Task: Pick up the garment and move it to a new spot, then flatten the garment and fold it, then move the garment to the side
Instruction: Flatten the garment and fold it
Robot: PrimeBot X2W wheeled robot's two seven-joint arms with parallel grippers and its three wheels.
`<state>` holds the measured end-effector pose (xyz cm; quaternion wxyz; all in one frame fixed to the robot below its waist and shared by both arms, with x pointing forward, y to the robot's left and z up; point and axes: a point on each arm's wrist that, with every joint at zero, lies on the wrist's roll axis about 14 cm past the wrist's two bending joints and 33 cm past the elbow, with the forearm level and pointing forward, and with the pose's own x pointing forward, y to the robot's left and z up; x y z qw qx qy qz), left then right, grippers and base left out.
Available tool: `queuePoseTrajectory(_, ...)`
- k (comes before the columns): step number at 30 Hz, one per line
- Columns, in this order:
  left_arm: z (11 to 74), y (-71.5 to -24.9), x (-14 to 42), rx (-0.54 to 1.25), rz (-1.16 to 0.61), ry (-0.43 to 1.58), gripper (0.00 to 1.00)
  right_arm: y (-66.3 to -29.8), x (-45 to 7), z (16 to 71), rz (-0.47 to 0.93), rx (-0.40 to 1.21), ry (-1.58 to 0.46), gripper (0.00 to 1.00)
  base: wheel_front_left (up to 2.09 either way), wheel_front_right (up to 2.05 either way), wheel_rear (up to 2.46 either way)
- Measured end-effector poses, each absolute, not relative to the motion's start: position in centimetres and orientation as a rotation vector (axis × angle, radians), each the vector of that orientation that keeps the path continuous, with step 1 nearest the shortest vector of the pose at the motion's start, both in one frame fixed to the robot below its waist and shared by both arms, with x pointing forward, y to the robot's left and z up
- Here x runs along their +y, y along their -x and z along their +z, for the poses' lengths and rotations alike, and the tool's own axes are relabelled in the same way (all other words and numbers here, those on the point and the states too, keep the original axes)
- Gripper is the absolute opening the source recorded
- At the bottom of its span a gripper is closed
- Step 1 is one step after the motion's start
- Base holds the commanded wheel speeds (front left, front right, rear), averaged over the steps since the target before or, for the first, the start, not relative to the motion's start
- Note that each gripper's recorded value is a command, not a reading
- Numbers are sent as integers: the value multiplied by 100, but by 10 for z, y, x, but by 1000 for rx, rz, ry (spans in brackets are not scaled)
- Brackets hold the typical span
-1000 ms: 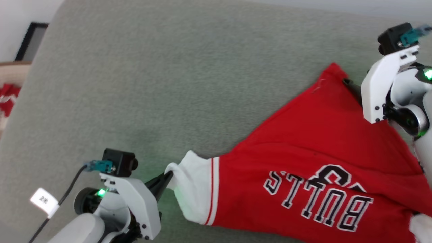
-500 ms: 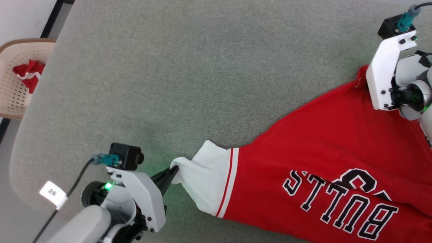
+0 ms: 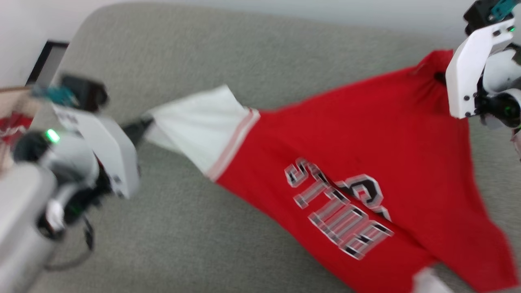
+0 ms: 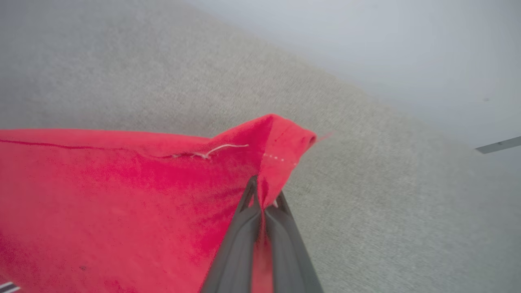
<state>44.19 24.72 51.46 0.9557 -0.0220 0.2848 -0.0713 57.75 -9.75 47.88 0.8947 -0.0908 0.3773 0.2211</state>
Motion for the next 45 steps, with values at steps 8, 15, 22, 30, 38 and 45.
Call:
queuePoseTrajectory(8,626,-484,249,358,-156,-99,0,-570,-120,574,421,529,165,0,0,0,0)
queuePoseTrajectory(15,712,-499,238,173,-161,-176,0,-547,-139,661,382,311,163,0,0,0,0)
queuePoseTrajectory(22,781,-503,225,27,-163,-200,0,-517,-159,723,328,166,174,0,0,0,0)
queuePoseTrajectory(30,829,-522,209,-87,-180,-195,0,-513,-180,750,247,66,139,0,0,0,0)
queuePoseTrajectory(38,844,-572,198,-199,-181,-214,0,-559,-183,748,184,-23,127,0,0,0,0)
queuePoseTrajectory(45,857,-626,191,-364,-155,-233,0,-616,-178,752,140,-212,171,0,0,0,0)
